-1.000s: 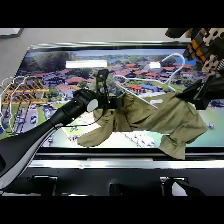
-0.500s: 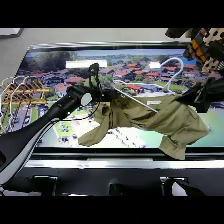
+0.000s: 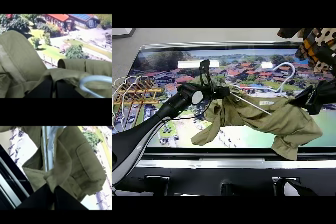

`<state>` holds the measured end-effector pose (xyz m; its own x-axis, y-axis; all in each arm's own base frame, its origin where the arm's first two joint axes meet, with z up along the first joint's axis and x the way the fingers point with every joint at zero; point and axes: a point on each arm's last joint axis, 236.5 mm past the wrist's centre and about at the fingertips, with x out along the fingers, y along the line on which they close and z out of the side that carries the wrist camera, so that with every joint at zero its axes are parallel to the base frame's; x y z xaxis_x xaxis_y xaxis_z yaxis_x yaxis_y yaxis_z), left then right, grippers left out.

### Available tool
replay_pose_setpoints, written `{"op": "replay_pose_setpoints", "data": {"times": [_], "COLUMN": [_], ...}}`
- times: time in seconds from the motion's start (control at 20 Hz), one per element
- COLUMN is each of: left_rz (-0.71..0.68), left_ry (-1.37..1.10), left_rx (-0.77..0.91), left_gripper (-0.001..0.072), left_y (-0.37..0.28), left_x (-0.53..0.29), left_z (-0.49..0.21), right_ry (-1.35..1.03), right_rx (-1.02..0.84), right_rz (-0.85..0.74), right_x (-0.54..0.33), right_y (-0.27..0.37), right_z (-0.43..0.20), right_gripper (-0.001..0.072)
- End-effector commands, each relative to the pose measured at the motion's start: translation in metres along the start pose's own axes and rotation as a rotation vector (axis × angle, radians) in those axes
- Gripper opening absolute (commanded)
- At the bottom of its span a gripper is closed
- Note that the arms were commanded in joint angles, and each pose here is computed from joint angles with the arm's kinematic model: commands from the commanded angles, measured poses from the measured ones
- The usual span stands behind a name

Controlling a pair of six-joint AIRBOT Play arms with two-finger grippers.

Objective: Fold the clothes and pants, and hang the long-sleeved shirts on hangers.

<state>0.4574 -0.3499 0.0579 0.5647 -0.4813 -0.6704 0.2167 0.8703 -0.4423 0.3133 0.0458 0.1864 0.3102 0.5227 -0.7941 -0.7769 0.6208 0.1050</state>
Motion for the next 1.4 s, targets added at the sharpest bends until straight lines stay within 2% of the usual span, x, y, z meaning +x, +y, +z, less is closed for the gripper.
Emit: {"op": "replay_pose_setpoints", "data": {"times": [0.0, 0.3, 0.6, 0.9, 1.05, 1.35], "left_rz": [-0.008, -0.003, -0.006, -0.019, -0.029, -0.081], "left_ry": [-0.012, -0.012, -0.019, -0.036, -0.046, -0.124], "left_rx": [0.046, 0.043, 0.044, 0.048, 0.108, 0.167], "left_gripper": [0.0032, 0.0031, 0.0031, 0.0032, 0.0032, 0.0032], "left_y": [-0.005, -0.002, -0.004, -0.010, -0.016, -0.048], "left_x": [-0.004, -0.004, -0.008, -0.016, -0.020, -0.047], "left_z": [0.007, 0.010, 0.012, 0.018, 0.022, 0.057], "right_ry": [0.032, 0.054, 0.120, 0.153, 0.235, 0.120], "right_rx": [0.004, -0.021, -0.008, -0.046, -0.059, -0.070], "right_rz": [-0.008, 0.015, -0.066, -0.017, -0.104, -0.208], "right_x": [0.004, 0.003, 0.002, 0.040, 0.063, 0.081], "right_y": [-0.006, 0.000, -0.019, -0.018, -0.032, -0.035], "right_z": [-0.009, -0.014, -0.029, -0.014, -0.011, 0.036], "right_gripper": [0.0031, 0.0031, 0.0031, 0.0030, 0.0030, 0.0030]}}
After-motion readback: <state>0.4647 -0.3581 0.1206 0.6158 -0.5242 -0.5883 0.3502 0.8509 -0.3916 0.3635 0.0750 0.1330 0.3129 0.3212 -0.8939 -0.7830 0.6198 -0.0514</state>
